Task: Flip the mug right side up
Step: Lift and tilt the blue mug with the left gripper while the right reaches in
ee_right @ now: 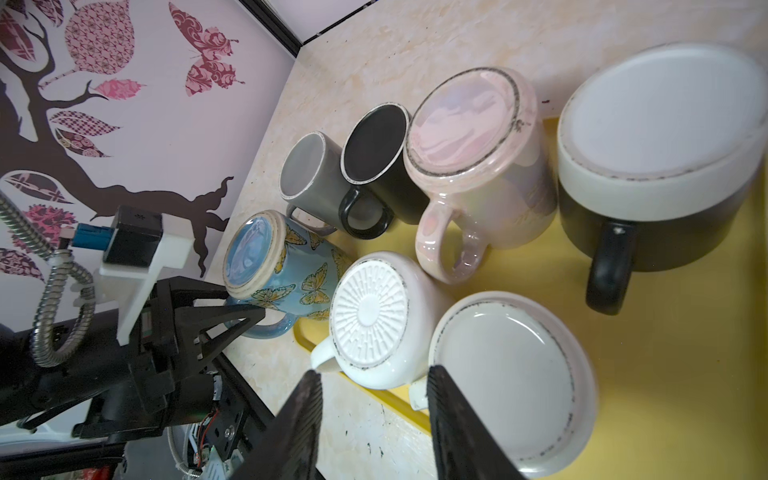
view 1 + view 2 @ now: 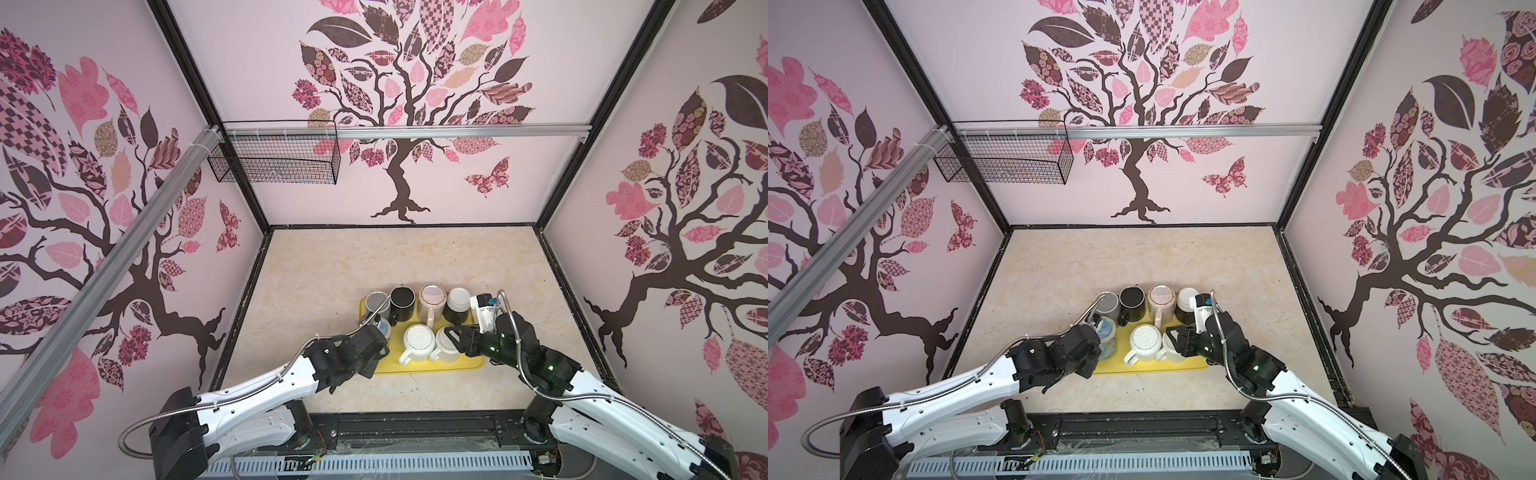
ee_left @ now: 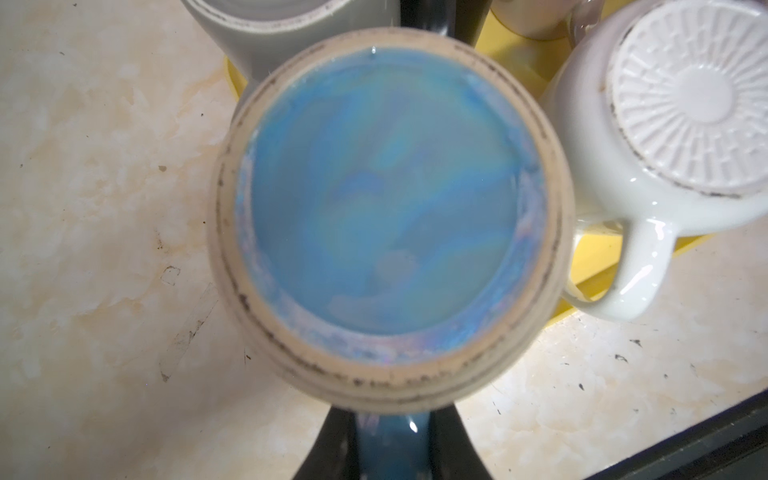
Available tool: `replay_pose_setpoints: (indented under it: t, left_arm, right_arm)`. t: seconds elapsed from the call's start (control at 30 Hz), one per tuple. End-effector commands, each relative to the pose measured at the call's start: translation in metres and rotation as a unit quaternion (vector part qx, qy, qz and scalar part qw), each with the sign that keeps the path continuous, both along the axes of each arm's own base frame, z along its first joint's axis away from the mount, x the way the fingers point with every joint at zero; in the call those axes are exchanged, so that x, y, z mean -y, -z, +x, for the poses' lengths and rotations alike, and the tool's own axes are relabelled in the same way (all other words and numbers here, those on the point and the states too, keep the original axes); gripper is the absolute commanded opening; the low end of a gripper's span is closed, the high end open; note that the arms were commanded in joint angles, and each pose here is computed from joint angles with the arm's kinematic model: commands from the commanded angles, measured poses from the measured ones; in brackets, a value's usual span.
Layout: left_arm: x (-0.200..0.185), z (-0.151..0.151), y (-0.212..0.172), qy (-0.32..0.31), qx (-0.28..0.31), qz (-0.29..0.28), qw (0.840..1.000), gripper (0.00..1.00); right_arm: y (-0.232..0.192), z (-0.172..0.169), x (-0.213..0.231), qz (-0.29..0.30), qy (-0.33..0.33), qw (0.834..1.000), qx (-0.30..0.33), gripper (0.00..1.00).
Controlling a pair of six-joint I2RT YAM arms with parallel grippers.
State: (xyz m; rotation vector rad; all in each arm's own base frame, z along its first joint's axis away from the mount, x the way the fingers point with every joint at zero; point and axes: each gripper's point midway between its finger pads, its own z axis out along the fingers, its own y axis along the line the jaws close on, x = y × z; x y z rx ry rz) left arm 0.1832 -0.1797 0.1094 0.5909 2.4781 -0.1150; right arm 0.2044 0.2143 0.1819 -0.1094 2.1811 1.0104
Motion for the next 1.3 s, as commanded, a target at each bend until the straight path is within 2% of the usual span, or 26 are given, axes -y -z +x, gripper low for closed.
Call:
replay_pose_setpoints:
  t: [0.0, 0.27, 0.53, 0.6, 0.8, 1.0, 1.1, 1.27]
  left_arm:
    - [0.023, 0.020, -0.058, -0.006, 0.062, -0.077, 0.995, 0.00]
    - [0.030, 0.022, -0.123, 0.000, 0.109, -0.149, 0.983, 0.00]
    - [0.033, 0.024, -0.192, 0.001, 0.175, -0.254, 0.951, 0.00]
    - [0.029, 0.023, -0.206, -0.008, 0.192, -0.283, 0.940, 0.00]
    - [0.014, 0.014, -0.252, -0.014, 0.251, -0.388, 0.887, 0.00]
    - [-0.001, -0.001, -0.281, -0.009, 0.286, -0.485, 0.826, 0.00]
    - [0.003, -0.006, -0.285, 0.002, 0.281, -0.518, 0.808, 0.00]
    - [0.018, -0.002, -0.280, 0.011, 0.262, -0.549, 0.793, 0.00]
  right_arm:
    - [-0.020, -0.001, -0.014, 0.040, -0.023, 0.999, 0.008, 0.45]
    - [-0.038, 0.001, -0.025, 0.082, -0.037, 0.996, 0.025, 0.48]
    - [-0.072, -0.007, -0.037, 0.160, -0.069, 0.984, 0.046, 0.52]
    - [-0.082, -0.014, -0.043, 0.193, -0.096, 0.975, 0.051, 0.53]
    - [-0.106, -0.027, -0.050, 0.296, -0.137, 0.944, 0.059, 0.54]
    - [-0.123, -0.034, -0.065, 0.332, -0.191, 0.922, 0.060, 0.59]
    - [-0.132, -0.034, -0.070, 0.343, -0.208, 0.914, 0.060, 0.62]
    - [-0.140, -0.035, -0.075, 0.356, -0.222, 0.905, 0.065, 0.63]
